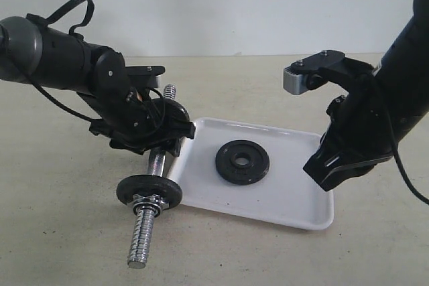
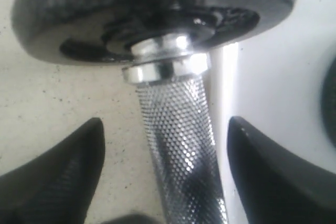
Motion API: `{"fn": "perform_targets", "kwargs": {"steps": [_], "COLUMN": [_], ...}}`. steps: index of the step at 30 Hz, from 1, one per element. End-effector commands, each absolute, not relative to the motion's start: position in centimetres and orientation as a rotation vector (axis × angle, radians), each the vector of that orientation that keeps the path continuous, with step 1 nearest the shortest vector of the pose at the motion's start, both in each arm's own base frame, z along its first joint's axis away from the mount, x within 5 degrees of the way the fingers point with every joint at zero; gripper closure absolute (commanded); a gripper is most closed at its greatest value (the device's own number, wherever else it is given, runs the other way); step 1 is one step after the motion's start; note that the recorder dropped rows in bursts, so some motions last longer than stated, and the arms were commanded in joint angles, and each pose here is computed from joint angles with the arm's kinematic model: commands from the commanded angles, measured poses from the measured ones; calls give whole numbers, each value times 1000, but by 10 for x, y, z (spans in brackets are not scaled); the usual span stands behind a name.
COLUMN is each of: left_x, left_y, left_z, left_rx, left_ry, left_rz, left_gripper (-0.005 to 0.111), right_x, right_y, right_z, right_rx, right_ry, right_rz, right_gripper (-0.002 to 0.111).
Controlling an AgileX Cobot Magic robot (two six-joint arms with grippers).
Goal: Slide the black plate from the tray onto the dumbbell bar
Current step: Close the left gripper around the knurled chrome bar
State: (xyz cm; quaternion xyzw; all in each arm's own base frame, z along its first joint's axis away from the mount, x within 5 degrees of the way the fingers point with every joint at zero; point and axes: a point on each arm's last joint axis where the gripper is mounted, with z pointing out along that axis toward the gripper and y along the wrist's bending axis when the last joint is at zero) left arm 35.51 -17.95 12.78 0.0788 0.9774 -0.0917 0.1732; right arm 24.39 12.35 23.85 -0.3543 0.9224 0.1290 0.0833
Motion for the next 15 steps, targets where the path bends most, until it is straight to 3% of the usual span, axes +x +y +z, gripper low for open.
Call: {"fn": "perform_targets", "kwargs": {"steps": [1,7,15], "left_x": [355,357,358], "left_y": [-182,-182,-183], "left_z": [128,128,129], "left_rx": [223,221,233], "left_ry": [2774,2756,2737], "left_rz": [-262,-269,-272], "left_gripper": [57,71,71], "right_x": [245,245,244], "right_y": [124,124,124], "right_z": [241,241,241], "right_rx": [-1063,-1065,-1068], "right_ry": [2733,2734,2740], "right_rz": [387,387,389], "right_gripper": [109,109,109]}}
